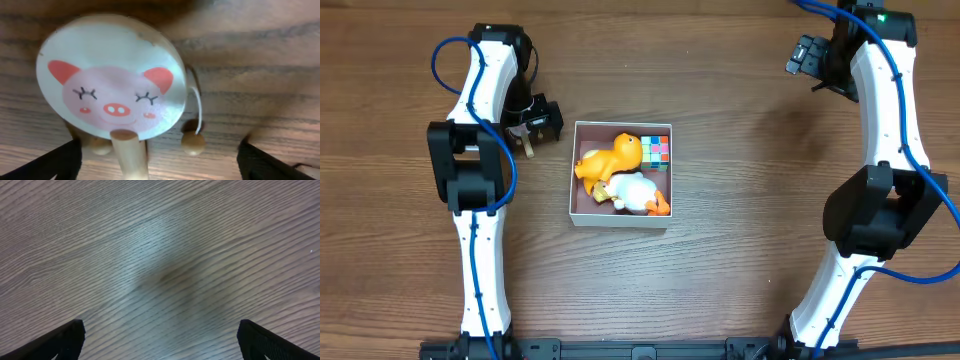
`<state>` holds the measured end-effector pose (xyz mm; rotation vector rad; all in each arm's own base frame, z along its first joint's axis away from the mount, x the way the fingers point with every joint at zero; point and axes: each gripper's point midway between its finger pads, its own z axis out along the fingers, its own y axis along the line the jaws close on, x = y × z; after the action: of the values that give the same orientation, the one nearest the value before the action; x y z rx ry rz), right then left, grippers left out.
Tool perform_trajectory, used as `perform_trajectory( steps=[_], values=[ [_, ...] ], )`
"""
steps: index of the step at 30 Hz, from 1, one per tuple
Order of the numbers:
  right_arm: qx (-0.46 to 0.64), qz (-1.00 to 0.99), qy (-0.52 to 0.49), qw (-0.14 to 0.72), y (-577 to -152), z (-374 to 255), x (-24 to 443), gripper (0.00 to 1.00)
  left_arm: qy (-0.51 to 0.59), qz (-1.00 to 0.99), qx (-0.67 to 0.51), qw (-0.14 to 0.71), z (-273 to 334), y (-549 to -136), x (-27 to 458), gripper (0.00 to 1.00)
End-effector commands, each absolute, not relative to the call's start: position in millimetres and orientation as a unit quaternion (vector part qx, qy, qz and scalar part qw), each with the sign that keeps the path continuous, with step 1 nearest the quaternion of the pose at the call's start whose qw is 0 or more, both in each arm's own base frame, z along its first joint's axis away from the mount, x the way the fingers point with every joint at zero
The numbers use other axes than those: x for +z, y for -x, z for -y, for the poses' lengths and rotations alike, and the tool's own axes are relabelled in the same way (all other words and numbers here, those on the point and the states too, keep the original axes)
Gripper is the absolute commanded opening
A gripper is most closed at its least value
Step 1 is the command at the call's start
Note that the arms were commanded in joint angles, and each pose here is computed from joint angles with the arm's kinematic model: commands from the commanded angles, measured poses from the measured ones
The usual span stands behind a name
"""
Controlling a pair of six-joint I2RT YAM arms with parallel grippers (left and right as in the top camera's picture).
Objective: Pack container
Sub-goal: 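Close the left gripper on the rattle handle and lift it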
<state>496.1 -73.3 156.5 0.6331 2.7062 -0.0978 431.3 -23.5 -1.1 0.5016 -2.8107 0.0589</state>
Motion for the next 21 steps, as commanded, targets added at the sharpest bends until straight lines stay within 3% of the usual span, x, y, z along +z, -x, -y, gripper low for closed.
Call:
perform_trajectory(
  steps=[1,10,17,21],
  values=[
    [-0.033,-0.956,-0.224,0.186,-496.7,72.2,162.0,1.00,-0.165,0.969,0.016,0.185,22.0,-412.1,-25.0,0.84],
    [-0.033,-0.956,-0.224,0.186,-496.7,72.3,162.0,1.00,-0.168,0.974,0.002,0.154,11.8,-425.3,-30.0,0.72],
    [-0.033,-0.956,-0.224,0.186,-496.7,72.3,162.0,1.00,-0.183,0.973,0.001,0.139,-4.8,-432.5,-32.2,0.41],
    [-0.033,-0.956,-0.224,0.186,-496.7,72.3,162.0,1.00,-0.183,0.973,0.001,0.139,-4.7,-432.4,-32.2,0.31]
  ],
)
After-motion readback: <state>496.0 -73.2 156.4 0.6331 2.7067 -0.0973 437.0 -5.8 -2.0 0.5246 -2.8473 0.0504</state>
